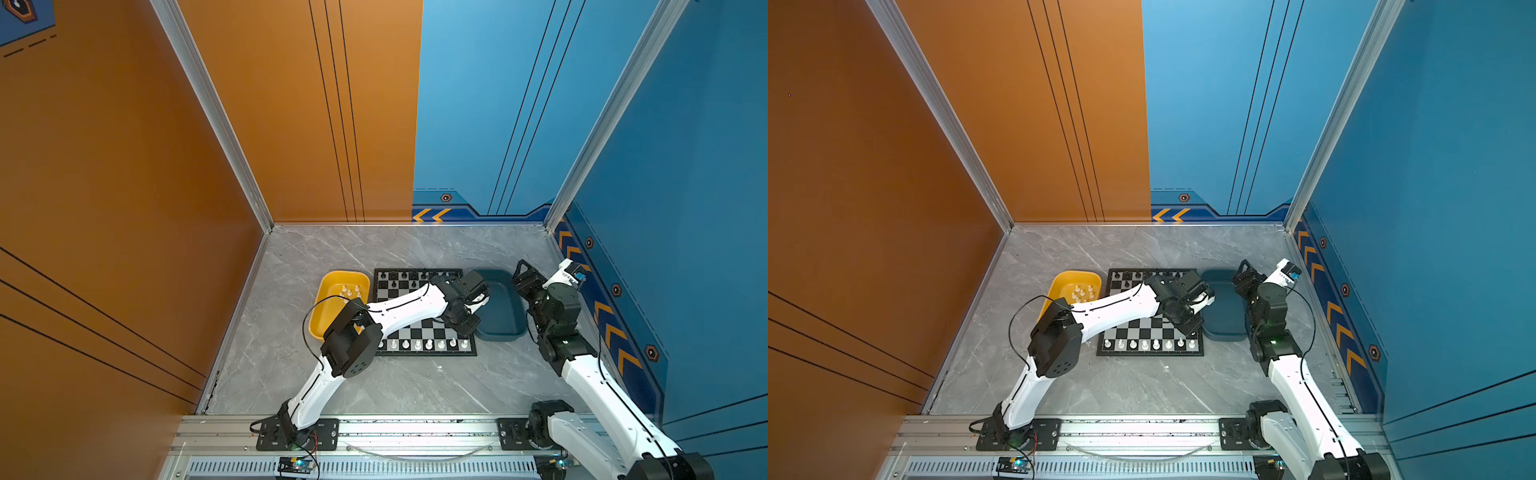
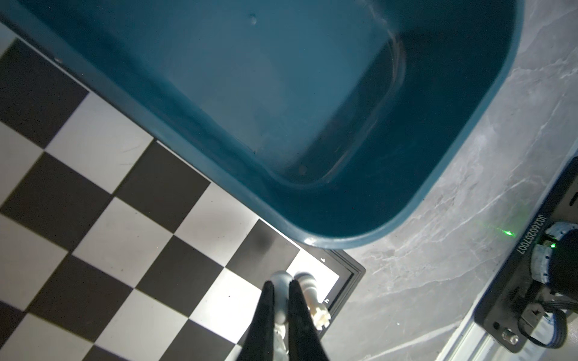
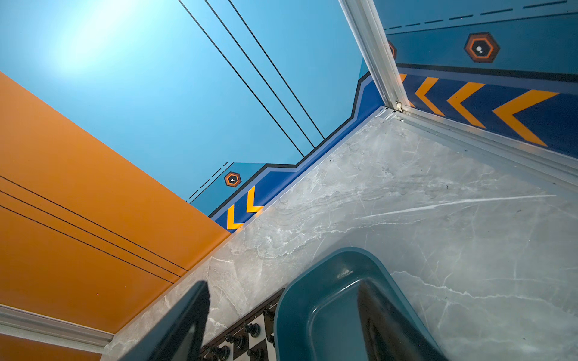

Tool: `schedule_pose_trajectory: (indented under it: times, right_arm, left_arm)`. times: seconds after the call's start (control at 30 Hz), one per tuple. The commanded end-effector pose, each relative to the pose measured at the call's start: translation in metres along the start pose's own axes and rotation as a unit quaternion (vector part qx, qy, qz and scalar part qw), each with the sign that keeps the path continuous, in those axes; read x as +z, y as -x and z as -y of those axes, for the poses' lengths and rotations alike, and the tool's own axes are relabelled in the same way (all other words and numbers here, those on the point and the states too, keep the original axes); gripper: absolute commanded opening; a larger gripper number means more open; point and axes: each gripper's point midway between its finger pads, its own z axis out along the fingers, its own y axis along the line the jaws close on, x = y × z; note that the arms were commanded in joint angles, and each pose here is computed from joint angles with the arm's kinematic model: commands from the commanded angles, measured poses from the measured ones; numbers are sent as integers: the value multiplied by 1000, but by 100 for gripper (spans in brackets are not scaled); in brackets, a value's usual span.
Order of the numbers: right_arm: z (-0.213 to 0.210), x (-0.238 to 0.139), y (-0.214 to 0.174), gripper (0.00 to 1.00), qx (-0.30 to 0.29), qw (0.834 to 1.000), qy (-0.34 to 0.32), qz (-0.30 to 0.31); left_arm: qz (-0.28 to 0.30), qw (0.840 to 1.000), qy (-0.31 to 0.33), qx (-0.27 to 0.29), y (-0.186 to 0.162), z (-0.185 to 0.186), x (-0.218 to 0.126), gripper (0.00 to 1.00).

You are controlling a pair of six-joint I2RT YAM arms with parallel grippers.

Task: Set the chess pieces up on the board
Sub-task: 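Lower the white pawn onto the square beside the white pieces and open the left gripper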

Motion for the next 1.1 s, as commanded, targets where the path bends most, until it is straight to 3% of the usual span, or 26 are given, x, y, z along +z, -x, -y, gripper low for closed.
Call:
schedule_pose_trajectory:
  times: [0.0, 1.07]
  right_arm:
    - [5, -2, 1, 76, 5, 1000, -7, 5]
    - [8, -1, 0, 76, 8, 1000, -9, 4]
  left_arm:
    - [-9, 1000, -8, 1, -1, 6, 5, 0]
    - [-24, 1000, 10, -8, -5, -3, 19, 13]
